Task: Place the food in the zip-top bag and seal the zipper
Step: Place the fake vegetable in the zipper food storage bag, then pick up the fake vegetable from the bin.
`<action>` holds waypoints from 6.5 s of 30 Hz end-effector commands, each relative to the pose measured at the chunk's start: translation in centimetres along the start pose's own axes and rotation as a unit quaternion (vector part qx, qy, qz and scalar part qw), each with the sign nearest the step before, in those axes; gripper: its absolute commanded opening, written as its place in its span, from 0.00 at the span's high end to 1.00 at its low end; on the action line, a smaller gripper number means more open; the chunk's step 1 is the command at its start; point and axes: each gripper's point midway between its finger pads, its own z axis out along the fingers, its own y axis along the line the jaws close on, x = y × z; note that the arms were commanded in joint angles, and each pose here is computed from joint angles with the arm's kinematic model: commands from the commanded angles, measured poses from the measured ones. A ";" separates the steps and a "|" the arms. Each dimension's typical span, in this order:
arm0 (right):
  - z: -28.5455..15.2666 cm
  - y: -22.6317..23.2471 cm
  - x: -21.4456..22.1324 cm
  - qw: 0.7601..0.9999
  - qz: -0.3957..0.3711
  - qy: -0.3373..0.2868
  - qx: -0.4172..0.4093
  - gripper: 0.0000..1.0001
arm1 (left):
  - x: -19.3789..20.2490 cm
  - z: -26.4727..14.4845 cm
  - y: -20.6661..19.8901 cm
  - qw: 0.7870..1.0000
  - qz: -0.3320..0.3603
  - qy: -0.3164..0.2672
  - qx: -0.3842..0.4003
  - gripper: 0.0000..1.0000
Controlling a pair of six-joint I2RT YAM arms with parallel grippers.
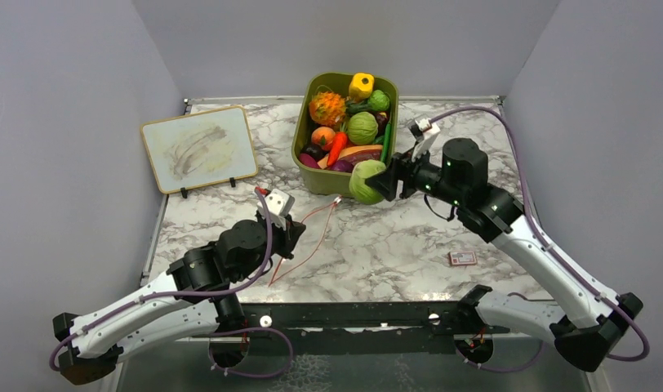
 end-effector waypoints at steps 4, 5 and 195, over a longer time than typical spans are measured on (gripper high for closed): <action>-3.4 8.4 0.4 0.964 0.070 -0.059 -0.251 0.66 | -1.8 0.5 -0.6 0.999 -0.040 -0.021 -0.006 1.00; -3.6 8.8 0.6 0.959 0.077 -0.062 -0.266 0.66 | -1.8 0.6 -0.6 0.999 -0.043 -0.021 -0.007 1.00; 4.6 1.8 -2.3 0.988 -0.045 -0.060 0.135 0.26 | -0.9 0.0 -2.0 0.996 0.052 -0.028 0.069 1.00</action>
